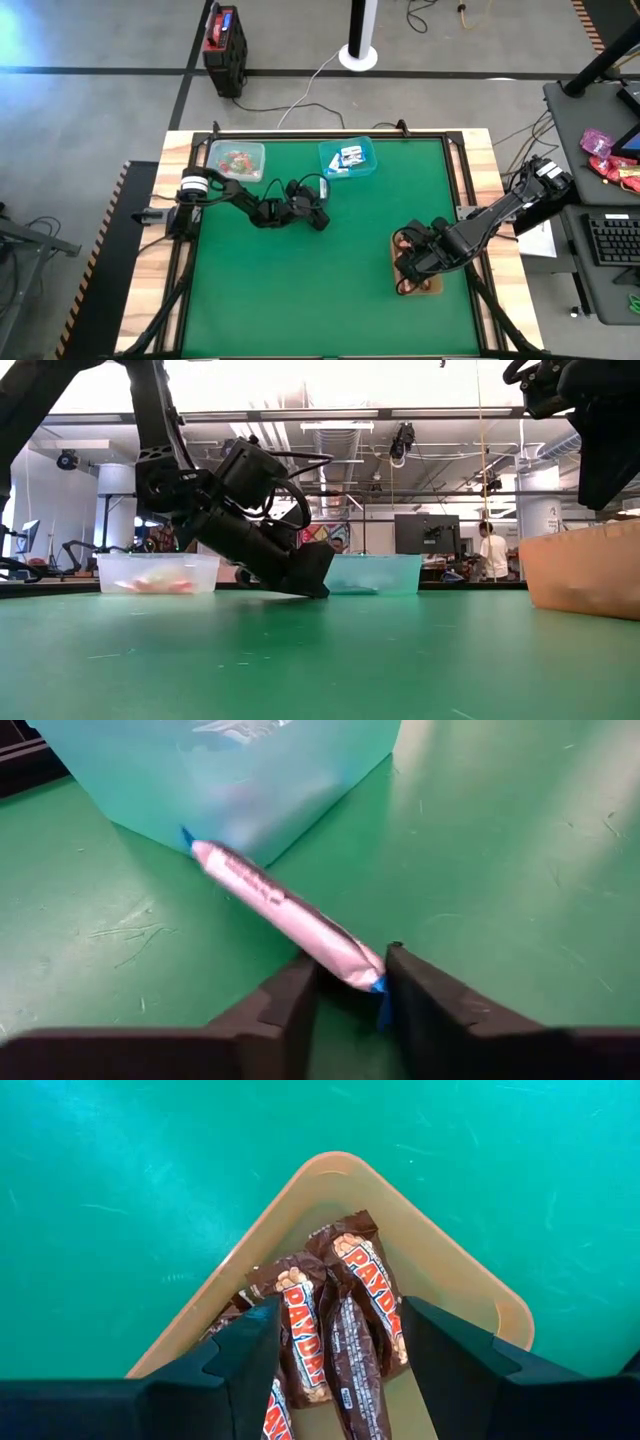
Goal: Sort candy by brand, put in halloween buckets
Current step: Put the white chocolate into the light blue bin
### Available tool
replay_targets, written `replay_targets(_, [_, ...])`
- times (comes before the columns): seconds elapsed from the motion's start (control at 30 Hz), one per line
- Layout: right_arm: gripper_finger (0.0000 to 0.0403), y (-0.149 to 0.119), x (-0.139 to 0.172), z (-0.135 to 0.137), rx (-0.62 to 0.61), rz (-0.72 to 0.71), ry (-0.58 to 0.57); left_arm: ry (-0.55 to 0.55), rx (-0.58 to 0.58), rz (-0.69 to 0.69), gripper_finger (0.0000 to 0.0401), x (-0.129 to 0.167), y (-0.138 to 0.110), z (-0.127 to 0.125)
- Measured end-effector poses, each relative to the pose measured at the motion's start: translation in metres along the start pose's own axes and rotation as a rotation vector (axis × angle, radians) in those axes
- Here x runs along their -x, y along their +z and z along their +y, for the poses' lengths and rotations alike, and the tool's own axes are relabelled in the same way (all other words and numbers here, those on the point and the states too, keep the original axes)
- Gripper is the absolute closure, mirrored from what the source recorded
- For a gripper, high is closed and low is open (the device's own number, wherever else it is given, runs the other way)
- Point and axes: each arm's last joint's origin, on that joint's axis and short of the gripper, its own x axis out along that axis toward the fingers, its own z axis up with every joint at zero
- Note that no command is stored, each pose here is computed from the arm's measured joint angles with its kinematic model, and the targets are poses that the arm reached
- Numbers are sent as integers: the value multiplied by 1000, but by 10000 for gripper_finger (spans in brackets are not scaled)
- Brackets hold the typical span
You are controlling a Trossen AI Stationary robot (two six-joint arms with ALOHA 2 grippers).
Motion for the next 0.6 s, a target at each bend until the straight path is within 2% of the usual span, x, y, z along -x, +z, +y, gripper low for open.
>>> replay_targets(0.2, [202,0,0,0,-4,-1,3,-6,-3,5,385,2,-1,-2])
replay_targets(0.4, [202,0,0,2,-9,-4,17,-9,7,59,382,14,6,-5])
replay_targets(0.6, [202,1,0,3,-12,-6,27,83,-57,161,392,45,28,4])
